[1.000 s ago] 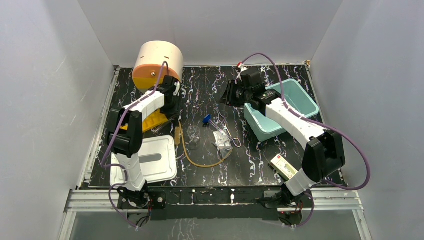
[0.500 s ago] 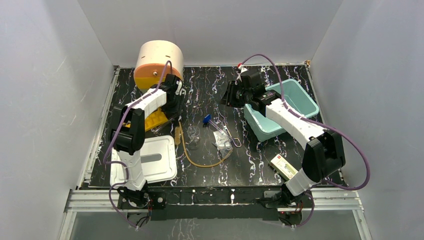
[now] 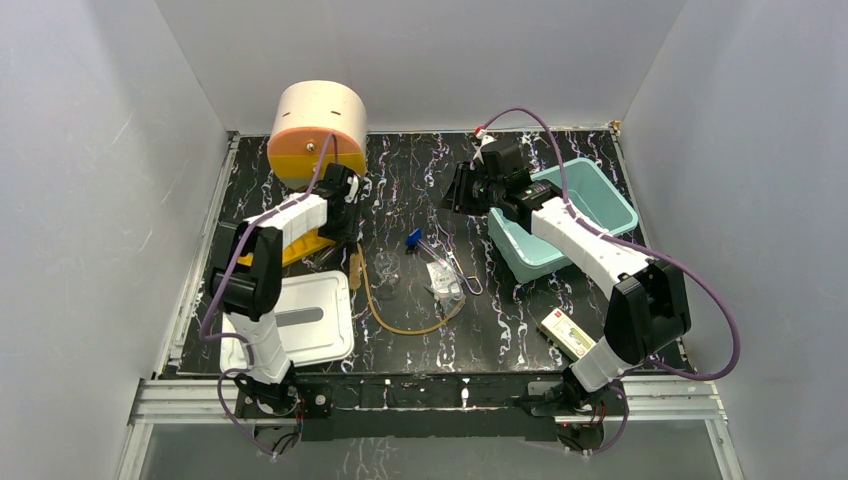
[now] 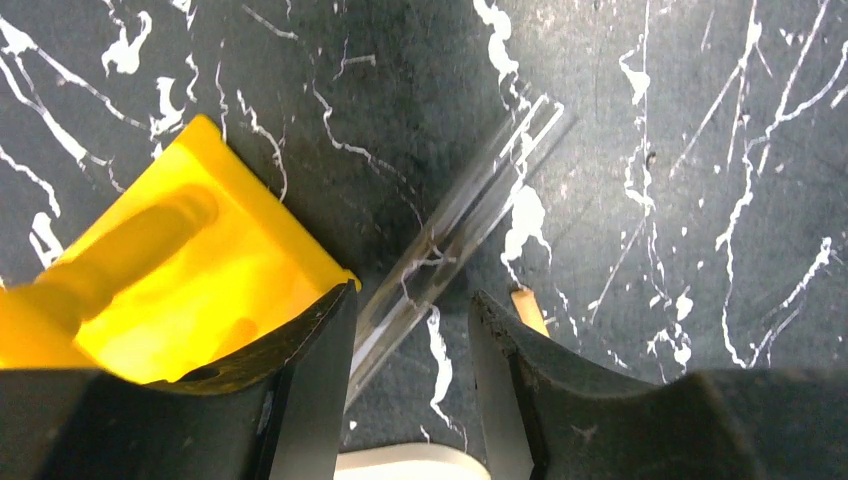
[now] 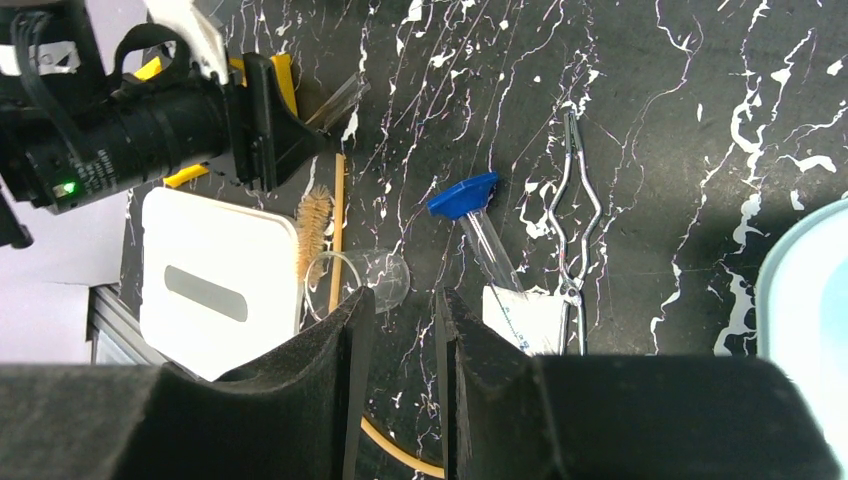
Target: Organize the chemistry lab equipment
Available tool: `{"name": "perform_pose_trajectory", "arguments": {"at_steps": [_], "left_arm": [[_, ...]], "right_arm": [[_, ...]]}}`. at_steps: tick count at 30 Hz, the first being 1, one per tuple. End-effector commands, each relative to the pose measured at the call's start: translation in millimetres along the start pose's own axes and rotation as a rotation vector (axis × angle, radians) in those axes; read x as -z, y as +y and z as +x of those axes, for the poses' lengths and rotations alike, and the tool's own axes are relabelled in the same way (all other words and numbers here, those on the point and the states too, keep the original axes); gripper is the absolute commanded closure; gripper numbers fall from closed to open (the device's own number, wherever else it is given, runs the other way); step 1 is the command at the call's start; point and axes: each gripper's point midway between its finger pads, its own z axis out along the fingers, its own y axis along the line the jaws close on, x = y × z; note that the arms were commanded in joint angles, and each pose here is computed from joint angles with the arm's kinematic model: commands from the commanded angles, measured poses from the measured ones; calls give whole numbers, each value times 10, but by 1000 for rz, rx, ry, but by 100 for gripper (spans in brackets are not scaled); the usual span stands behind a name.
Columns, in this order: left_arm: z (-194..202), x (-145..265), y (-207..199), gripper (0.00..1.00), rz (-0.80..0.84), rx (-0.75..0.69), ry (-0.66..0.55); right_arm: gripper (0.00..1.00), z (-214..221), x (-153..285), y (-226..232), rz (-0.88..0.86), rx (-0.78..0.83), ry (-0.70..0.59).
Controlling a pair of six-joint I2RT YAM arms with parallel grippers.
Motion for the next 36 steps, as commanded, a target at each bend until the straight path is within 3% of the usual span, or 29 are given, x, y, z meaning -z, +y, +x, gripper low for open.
{"name": "perform_pose_trajectory", "arguments": {"at_steps": [1, 17, 24, 30, 36], "left_arm": [[-202, 254, 56, 56, -9, 20, -119], [-41, 127, -34, 55, 36, -12, -44], [81, 50, -71, 67, 51, 1, -17], [91, 83, -83, 67, 55, 31, -28], [141, 179, -99, 58, 63, 31, -47]], "right_arm": [[63, -114, 106, 103, -26, 26, -42], [63, -84, 143, 88, -13, 12, -45], [62, -49, 173, 70, -6, 4, -46], [63, -32, 210, 55, 4, 5, -49], [62, -14, 210, 66, -2, 15, -43]]}}
